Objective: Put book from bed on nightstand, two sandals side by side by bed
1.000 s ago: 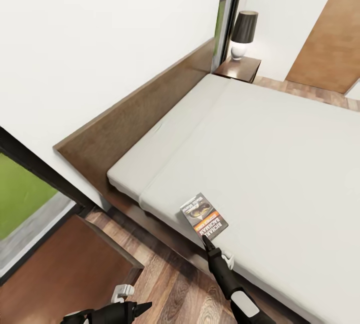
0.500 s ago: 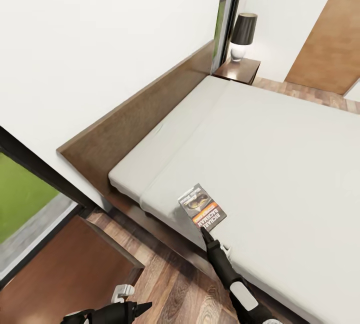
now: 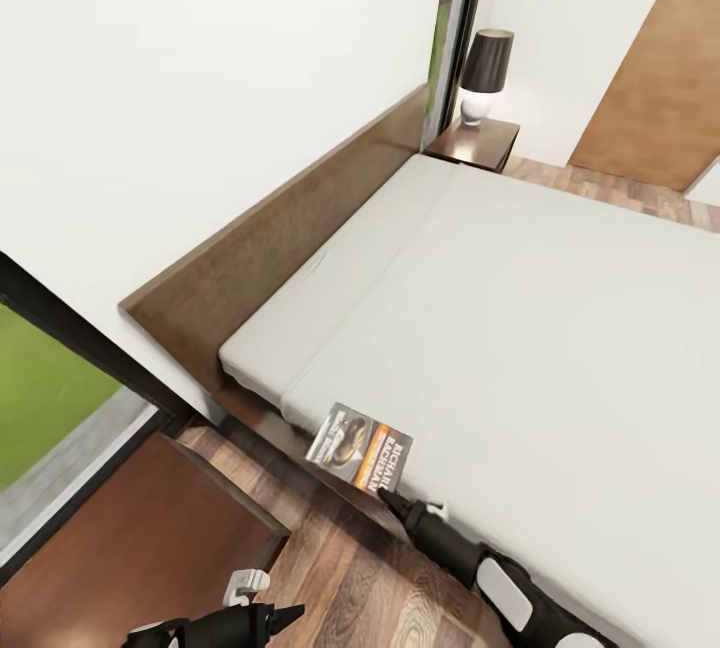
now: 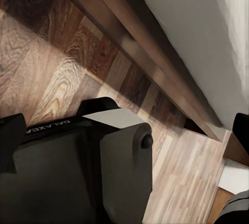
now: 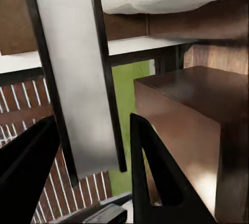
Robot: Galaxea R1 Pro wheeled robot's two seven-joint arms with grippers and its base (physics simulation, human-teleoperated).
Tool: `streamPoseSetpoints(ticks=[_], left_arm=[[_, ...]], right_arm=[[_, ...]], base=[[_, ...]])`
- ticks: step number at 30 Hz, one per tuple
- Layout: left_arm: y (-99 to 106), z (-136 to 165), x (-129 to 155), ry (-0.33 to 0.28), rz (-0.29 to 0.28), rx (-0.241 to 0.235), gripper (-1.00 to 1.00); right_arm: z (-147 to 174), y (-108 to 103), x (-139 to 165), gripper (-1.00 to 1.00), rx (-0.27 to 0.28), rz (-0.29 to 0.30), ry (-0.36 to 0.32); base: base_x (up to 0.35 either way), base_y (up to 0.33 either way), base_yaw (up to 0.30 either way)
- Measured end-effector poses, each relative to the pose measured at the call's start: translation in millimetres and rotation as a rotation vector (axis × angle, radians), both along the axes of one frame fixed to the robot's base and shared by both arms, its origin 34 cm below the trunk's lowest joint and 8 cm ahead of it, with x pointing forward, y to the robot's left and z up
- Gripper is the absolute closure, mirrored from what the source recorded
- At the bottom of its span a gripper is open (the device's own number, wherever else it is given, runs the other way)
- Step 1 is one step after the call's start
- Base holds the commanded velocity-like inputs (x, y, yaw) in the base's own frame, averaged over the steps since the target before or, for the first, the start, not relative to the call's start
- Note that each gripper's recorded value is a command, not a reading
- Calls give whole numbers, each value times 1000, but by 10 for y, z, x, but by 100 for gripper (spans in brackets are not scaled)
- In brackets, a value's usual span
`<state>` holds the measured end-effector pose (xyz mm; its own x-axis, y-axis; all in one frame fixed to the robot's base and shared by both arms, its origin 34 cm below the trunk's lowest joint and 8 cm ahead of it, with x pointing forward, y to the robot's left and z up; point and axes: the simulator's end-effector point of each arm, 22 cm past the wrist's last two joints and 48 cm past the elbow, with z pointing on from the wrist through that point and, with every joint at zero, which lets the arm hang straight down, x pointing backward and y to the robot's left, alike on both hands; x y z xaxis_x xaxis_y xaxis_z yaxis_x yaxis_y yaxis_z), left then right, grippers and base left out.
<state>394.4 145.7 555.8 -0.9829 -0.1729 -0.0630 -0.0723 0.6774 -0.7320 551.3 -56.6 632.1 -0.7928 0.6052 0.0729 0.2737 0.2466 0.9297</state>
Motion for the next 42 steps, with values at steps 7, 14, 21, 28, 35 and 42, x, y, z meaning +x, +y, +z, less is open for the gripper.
streamPoseSetpoints(ticks=[7,14,21,28,35,42], left_arm=[[2,88,-15,1,-2,2,-100],[0,178,-28,0,-2,1,-100],[-36,262,-61,3,-5,-2,-100],[-45,270,-91,10,-3,-3,-100],[-47,294,-62,2,-4,-3,-100],[-47,323,-24,-9,-4,-3,-100]], right_arm=[[206,-1160,-30,100,-5,25,-50],[470,-1988,-189,100,-26,86,-66],[70,-2228,-1163,100,-145,252,161],[56,-2254,-1232,100,-154,255,177],[79,-2282,-1168,100,-187,262,113],[107,-2285,-1137,100,-194,263,98]], base=[[0,0,0],[0,0,0],[0,0,0],[0,0,-18],[0,0,-77],[0,0,-82]])
